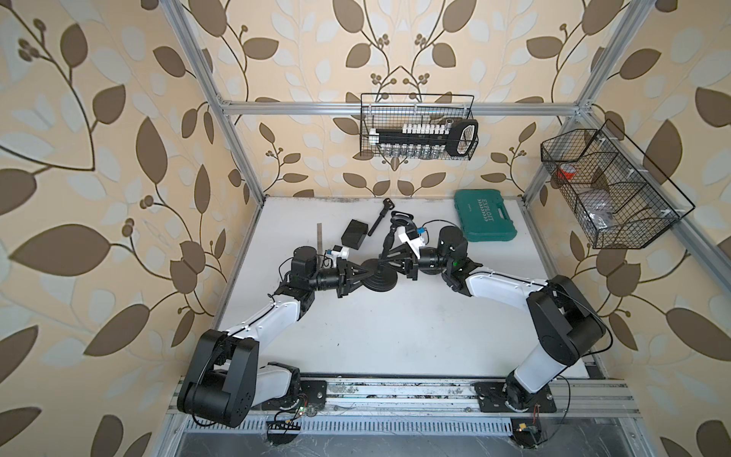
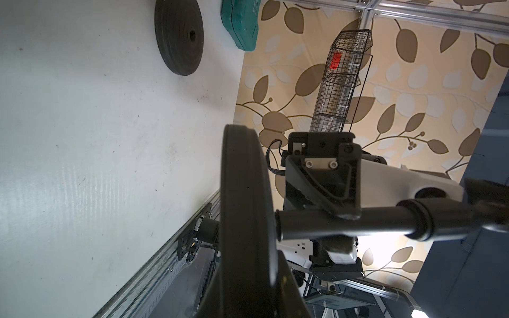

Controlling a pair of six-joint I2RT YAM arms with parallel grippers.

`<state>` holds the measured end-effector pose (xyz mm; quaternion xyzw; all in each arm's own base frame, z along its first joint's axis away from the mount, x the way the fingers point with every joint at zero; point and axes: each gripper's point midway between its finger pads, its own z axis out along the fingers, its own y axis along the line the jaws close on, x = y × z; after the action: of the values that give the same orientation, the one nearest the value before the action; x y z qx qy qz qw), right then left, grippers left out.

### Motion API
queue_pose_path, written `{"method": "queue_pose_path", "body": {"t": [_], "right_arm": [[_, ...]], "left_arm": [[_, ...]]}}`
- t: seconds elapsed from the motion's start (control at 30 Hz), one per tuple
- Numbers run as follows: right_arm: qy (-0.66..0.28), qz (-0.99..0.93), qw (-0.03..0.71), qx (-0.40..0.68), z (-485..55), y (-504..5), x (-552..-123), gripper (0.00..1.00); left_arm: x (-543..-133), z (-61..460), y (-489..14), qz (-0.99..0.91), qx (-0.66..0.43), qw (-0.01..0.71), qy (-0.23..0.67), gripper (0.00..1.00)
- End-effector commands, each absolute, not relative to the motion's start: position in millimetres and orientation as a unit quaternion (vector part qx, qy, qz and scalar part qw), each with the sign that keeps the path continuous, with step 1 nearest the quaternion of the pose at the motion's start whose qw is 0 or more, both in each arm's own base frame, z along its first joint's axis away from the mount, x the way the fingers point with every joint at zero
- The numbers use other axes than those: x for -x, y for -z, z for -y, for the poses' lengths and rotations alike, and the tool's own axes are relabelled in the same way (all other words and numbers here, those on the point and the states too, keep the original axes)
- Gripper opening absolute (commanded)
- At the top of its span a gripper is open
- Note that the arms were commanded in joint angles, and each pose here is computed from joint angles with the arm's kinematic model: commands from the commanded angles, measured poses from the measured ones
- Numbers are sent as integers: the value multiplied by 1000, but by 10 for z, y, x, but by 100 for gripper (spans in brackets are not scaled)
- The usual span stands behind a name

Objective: Assemble a microphone stand
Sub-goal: Screw the microphone stand pole into the microphone stand base.

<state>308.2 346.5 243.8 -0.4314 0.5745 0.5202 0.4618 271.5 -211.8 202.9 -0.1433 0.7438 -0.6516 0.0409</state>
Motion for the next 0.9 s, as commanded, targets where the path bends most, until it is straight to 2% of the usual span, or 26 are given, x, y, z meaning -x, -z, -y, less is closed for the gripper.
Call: {"method": "queue_pose_path", "body": {"t": [0.0, 0.03, 0.2, 0.37, 0.5, 0.6, 0.63, 0.7, 0.73, 0.77, 0.87], "right_arm": [[-514, -584, 475, 412, -3457, -2419, -3138, 3], [-509, -591, 480, 403, -3442, -2392, -3152, 0], [-427, -672, 518, 312, -3328, -2178, -3279, 0], [-316, -774, 511, 200, -3192, -1790, -3284, 0], [-259, -803, 508, 173, -3189, -1614, -3221, 0], [-270, -797, 511, 175, -3214, -1650, -3193, 0], [-281, -790, 514, 182, -3228, -1705, -3182, 10], [-321, -770, 509, 214, -3248, -1843, -3159, 47], [-342, -757, 506, 234, -3267, -1914, -3124, 59], [-365, -739, 504, 258, -3265, -1989, -3090, 66], [-420, -683, 506, 320, -3209, -2162, -2996, 70]], "left_arm": [[-2734, 2173, -2424, -728, 74, 88, 676, 0], [-2739, 2171, -2427, -728, 75, 90, 676, 0], [-2760, 2165, -2491, -724, 74, 101, 678, 0], [-2771, 2155, -2580, -718, 67, 120, 682, 0], [-2775, 2148, -2616, -716, 66, 127, 683, 0], [-2773, 2145, -2593, -717, 69, 126, 682, 0], [-2772, 2143, -2575, -719, 72, 125, 680, 0], [-2773, 2138, -2530, -724, 77, 123, 675, 0], [-2773, 2134, -2510, -726, 79, 123, 672, 0], [-2774, 2131, -2487, -730, 82, 122, 668, 0], [-2776, 2126, -2445, -734, 85, 121, 662, 0]]}}
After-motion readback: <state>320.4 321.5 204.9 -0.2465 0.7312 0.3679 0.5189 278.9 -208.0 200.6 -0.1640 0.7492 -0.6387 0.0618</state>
